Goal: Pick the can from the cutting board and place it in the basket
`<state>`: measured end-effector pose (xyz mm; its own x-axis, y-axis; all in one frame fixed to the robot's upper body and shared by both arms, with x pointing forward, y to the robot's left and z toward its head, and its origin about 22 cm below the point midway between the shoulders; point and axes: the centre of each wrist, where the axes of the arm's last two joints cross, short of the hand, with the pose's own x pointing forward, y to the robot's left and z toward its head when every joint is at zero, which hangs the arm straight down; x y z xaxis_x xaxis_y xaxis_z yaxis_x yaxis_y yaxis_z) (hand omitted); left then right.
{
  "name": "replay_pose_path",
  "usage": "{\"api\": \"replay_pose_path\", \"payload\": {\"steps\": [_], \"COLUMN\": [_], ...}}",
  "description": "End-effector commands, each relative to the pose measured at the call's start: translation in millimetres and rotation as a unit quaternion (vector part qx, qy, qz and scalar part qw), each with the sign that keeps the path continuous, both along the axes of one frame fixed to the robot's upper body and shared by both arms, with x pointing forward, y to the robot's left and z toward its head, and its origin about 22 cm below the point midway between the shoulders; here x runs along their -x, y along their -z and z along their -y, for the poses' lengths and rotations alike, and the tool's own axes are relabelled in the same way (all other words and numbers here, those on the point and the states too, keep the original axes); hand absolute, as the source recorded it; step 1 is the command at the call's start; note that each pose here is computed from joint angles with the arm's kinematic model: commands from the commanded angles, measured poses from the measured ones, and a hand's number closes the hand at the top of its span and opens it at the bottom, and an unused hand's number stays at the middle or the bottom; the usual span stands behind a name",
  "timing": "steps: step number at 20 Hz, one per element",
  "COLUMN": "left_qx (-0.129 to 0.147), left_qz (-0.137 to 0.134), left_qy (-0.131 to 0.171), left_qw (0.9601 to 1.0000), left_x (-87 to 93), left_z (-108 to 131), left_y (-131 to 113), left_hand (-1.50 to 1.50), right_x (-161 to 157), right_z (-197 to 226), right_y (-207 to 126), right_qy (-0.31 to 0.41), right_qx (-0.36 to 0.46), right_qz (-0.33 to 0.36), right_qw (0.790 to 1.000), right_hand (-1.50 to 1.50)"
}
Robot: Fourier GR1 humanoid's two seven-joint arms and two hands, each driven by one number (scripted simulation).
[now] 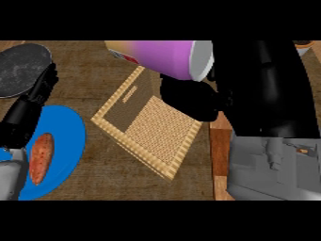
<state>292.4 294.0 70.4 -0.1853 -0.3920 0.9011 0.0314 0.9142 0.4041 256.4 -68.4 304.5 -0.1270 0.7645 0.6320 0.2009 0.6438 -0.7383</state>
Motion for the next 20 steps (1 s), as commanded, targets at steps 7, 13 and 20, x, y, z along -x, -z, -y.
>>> {"api": "replay_pose_path", "payload": {"steps": [7, 13, 20], "left_qx": [0.002, -0.010, -0.005], "left_qz": [-0.002, -0.003, 0.000], "left_qy": [-0.013, -0.014, -0.012], "left_qw": [0.9999, 0.9998, 0.9999], "left_x": [3.0, 9.6, 4.6], "left_z": [1, -7, -12], "left_y": [-2, 2, -2], "left_hand": [0.00, 0.00, 0.00], "right_x": [-35, -51, -48], "right_z": [-35, -38, -46], "right_y": [19, 16, 28], "right_qy": [0.075, 0.102, 0.043], "right_qx": [0.069, 0.163, 0.163], "right_qz": [-0.157, -0.172, -0.223], "right_qw": [0.982, 0.966, 0.960], "right_hand": [1.50, 1.50, -1.50]}}
